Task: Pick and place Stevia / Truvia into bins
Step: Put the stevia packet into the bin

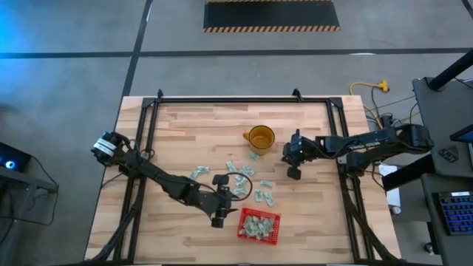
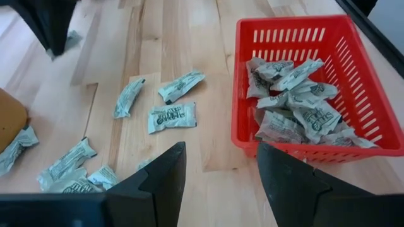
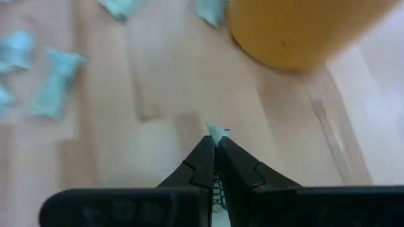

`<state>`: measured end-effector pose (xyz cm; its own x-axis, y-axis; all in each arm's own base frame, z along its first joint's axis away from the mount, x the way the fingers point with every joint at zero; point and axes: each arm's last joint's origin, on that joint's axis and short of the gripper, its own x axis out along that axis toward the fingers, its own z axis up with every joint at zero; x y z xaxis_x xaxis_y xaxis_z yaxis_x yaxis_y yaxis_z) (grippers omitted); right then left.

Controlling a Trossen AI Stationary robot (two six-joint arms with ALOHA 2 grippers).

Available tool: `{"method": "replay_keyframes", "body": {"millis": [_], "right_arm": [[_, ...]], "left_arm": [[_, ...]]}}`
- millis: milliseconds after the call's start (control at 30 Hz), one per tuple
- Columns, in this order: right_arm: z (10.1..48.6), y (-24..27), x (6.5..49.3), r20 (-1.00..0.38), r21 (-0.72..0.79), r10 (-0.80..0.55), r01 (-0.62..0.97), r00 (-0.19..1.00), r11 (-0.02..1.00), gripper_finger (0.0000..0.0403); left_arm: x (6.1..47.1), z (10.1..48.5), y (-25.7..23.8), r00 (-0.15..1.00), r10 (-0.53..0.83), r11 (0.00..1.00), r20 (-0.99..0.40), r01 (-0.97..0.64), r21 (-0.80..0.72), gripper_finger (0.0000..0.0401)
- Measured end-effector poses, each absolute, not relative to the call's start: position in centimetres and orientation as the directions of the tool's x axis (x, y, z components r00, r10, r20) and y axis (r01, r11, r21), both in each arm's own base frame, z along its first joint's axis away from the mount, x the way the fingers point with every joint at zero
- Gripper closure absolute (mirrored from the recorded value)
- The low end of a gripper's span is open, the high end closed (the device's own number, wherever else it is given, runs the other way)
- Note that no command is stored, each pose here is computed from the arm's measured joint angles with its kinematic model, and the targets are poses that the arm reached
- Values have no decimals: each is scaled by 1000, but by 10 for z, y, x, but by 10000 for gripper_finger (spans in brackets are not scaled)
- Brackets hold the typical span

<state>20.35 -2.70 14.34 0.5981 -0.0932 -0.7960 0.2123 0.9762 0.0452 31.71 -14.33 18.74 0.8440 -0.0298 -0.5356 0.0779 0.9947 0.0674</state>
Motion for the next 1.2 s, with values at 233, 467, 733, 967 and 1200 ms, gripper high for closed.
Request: {"method": "replay_keyframes", "body": {"millis": [233,467,733,967,1200], "right_arm": [[175,6,205,-698,76,25,40,716,996,394],[201,50,203,-534,83,208,-194,819,977,394],[214,97,209,-306,-15,408,-433,860,901,394],[200,119,224,-312,-55,452,-491,836,870,394],[181,136,251,-401,-35,504,-563,765,826,394]], "left_arm": [[314,183,-142,822,-19,996,-569,66,63,223],[310,177,-140,785,-1,998,-620,37,46,223],[306,170,-138,766,10,1000,-643,9,26,223],[296,158,-133,708,40,998,-705,-58,-1,223],[292,154,-131,668,59,995,-742,-103,-14,223]]}}
